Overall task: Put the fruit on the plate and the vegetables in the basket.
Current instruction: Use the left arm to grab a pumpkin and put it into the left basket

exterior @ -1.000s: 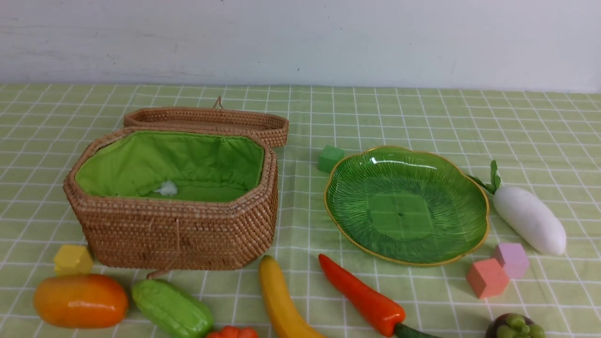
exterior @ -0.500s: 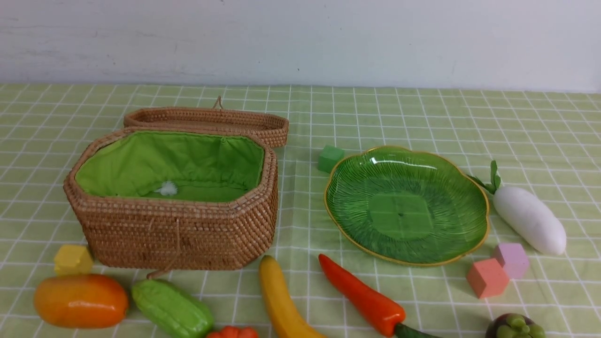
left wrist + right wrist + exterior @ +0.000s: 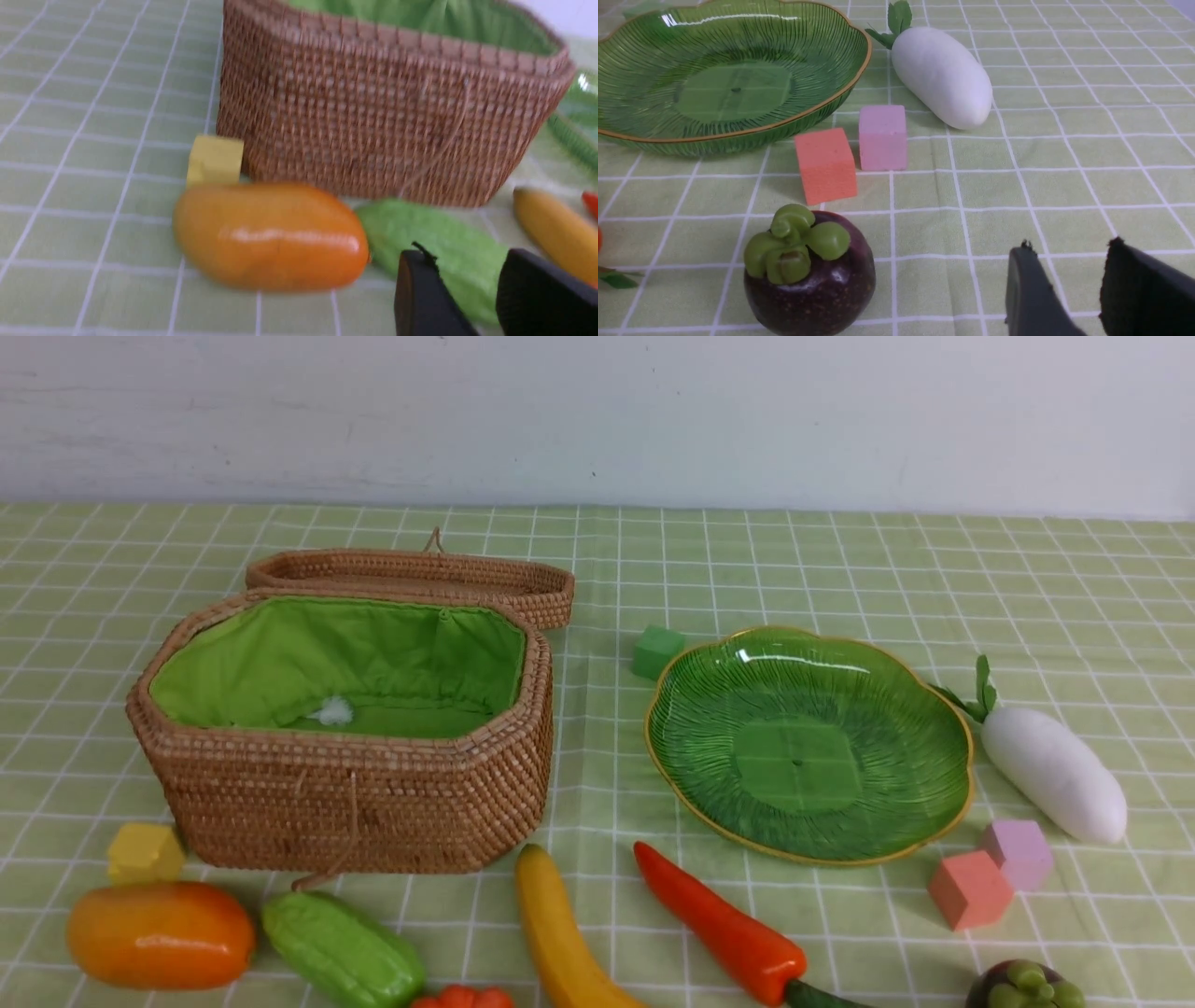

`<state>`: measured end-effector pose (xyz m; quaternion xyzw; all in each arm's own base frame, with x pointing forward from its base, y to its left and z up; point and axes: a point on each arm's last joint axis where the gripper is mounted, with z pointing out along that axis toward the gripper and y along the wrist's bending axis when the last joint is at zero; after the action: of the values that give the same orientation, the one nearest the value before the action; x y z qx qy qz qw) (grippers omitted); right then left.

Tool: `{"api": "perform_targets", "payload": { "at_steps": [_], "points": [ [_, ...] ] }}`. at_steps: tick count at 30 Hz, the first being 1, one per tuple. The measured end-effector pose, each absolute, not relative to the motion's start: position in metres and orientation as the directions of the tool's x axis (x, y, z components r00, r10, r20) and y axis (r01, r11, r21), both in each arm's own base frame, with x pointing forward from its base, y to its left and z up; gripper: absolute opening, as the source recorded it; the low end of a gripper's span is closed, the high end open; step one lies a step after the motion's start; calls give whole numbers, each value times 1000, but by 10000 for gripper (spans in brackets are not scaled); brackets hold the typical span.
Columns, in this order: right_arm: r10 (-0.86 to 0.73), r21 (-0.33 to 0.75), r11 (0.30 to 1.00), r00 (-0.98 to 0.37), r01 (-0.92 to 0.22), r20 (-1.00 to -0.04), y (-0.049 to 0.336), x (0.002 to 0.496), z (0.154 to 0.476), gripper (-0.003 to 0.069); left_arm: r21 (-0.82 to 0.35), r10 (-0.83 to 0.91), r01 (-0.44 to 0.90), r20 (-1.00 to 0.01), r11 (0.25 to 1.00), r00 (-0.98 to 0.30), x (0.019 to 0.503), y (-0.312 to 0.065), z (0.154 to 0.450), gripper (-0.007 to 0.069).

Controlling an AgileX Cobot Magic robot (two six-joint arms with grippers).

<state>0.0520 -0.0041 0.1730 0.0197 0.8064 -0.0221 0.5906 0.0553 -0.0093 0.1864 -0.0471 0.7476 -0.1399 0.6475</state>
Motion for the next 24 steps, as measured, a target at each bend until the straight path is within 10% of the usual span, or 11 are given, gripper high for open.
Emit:
{"api": "perform_targets", "payload": {
  "at_steps": [11,19,24],
  "points": [
    [6,-12,998,-302,58,-953,-4,52,173,242,-422,-462,189,-820,887,337,49,3,236,239],
    [6,-12,998,-302,58,-953,-4,52,173,242,-454,-515,250,-800,855,309,42,0,315,239],
    [6,-12,998,-302,58,-953,-4,52,173,242,-493,-526,270,-848,827,63,58,-14,378,239]
  ]
}}
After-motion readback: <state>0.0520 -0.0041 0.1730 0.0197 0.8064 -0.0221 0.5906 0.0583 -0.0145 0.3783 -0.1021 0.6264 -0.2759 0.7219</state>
